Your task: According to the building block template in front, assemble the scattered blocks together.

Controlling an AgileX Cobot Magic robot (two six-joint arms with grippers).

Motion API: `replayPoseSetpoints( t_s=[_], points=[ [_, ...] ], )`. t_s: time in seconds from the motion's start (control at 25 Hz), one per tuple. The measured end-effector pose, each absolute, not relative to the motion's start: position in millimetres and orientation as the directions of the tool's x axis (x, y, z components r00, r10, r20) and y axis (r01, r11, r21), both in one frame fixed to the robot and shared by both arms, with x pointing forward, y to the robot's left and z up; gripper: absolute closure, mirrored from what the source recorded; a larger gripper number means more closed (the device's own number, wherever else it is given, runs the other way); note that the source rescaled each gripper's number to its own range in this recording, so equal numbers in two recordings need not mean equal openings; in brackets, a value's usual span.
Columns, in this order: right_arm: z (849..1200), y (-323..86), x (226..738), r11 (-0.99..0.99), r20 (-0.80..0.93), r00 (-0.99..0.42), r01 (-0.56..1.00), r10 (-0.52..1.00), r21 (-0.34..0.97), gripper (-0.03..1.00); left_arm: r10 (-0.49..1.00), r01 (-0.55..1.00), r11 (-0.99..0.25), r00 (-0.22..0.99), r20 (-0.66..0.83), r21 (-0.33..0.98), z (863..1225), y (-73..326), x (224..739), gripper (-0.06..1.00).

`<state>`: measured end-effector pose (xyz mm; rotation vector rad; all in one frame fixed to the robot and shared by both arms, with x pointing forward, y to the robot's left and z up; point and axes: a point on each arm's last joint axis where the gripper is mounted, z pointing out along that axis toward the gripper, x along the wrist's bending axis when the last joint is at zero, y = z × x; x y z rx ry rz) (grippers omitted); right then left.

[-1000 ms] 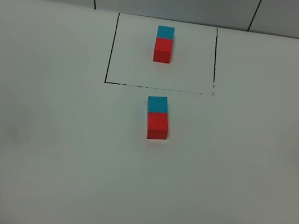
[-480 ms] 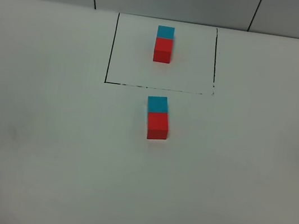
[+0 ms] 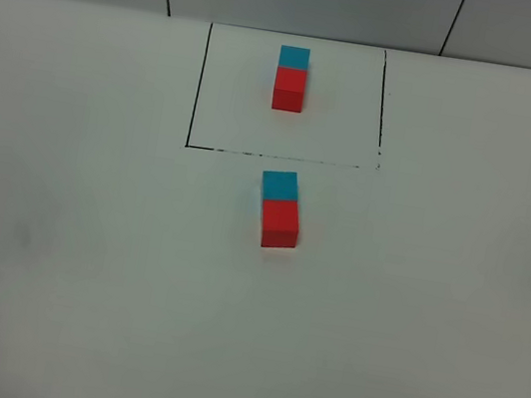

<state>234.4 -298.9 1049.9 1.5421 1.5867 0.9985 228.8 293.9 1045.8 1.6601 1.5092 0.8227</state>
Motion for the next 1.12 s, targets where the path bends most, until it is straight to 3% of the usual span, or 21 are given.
replayPoseSetpoints(
  t_s=[1.12],
  points=[
    [1049.9,-298.9,234.4,-0.005,0.031,-0.047,0.46,0.998,0.888,0.22,0.994,0.524,-0.04,0.105,-0.017,0.851,1045.8,293.9,228.8,0.08]
  ],
)
